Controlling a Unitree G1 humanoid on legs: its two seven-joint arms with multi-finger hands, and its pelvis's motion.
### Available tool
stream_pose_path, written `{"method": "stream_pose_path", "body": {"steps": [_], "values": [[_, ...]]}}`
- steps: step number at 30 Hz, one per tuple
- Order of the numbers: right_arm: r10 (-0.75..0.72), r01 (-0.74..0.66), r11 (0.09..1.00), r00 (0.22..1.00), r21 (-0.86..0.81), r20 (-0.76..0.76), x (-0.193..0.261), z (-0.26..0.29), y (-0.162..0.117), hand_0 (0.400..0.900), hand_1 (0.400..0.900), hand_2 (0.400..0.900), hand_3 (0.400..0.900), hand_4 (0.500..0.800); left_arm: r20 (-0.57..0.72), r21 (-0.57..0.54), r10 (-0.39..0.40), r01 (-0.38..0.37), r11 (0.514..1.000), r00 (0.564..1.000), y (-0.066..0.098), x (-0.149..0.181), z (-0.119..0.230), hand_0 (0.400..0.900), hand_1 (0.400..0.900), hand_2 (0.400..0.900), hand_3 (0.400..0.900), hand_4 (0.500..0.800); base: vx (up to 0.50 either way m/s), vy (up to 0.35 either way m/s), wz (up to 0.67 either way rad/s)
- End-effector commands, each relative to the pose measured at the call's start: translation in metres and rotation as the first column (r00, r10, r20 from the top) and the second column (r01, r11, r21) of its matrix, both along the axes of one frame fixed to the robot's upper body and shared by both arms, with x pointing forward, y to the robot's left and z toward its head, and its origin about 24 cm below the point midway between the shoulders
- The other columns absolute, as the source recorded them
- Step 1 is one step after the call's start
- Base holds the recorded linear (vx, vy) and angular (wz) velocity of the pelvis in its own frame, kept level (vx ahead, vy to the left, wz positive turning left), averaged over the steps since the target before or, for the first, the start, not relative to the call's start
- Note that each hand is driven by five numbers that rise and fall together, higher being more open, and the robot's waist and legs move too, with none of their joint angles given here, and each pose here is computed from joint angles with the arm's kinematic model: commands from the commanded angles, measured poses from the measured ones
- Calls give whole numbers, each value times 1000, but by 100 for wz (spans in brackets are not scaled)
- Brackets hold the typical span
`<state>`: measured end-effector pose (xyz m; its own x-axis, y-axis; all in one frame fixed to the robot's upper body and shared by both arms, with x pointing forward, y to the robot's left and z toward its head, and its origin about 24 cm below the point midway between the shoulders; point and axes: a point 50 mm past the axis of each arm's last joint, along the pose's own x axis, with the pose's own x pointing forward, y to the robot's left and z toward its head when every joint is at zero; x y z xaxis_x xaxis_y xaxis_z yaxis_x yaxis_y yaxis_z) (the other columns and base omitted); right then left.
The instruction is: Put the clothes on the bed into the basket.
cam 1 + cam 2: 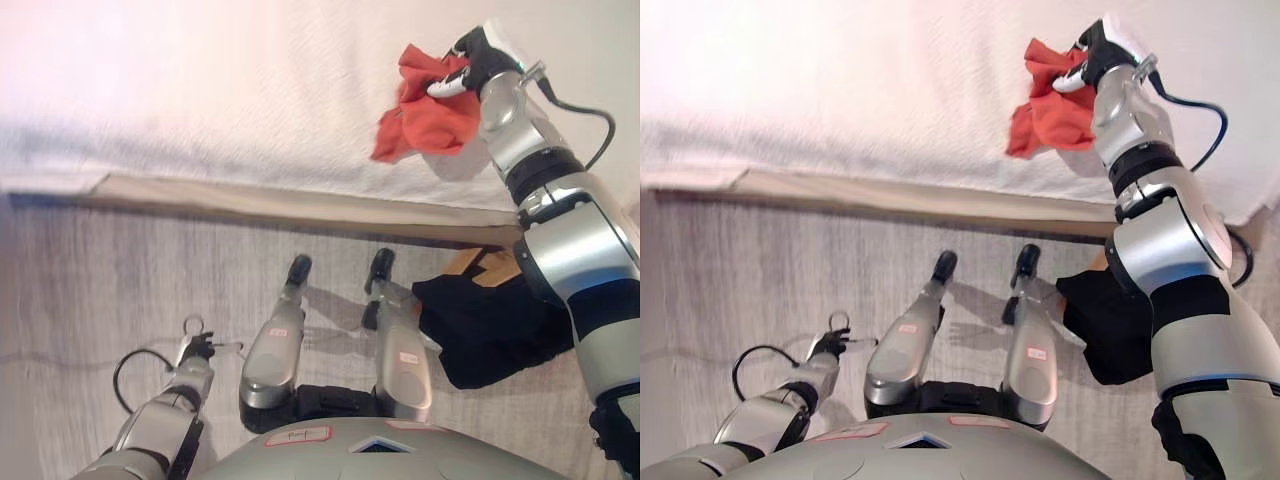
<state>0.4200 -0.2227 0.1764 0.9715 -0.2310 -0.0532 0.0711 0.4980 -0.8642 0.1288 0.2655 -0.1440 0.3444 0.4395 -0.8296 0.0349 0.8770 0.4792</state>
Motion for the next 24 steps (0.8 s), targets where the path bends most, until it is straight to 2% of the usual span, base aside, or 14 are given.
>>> {"method": "stream_pose_path", "body": {"steps": [1, 9, 18, 20, 24], "values": [[-118, 125, 986, 991, -107, 65, -13, 22, -54, 400, 400, 400, 400, 500, -208, 91, 33, -14, 996, 978, 26, -59, -5, 900, 900, 900, 900, 800, 97, 61, -48], [-288, 286, 952, 958, -107, -2, -46, 0, -120, 400, 400, 400, 400, 500, -239, 66, 6, 10, 998, 971, 24, -63, -7, 900, 900, 900, 900, 800, 68, 12, -42], [-429, 424, 899, 903, -112, -21, -77, -1, -168, 400, 400, 400, 400, 500, -274, 54, -19, 35, 998, 961, 23, -67, -8, 900, 900, 900, 900, 800, 39, -17, -43], [-482, 477, 871, 876, -118, -15, -90, 4, -185, 400, 400, 400, 400, 500, -277, 52, -35, 51, 997, 960, 23, -65, -7, 900, 900, 900, 900, 800, 46, -31, -33], [-514, 509, 851, 858, -130, -11, -99, 10, -197, 400, 400, 400, 400, 500, -275, 50, -50, 66, 997, 960, 21, -62, -8, 900, 900, 900, 900, 800, 25, -13, -30]]}}
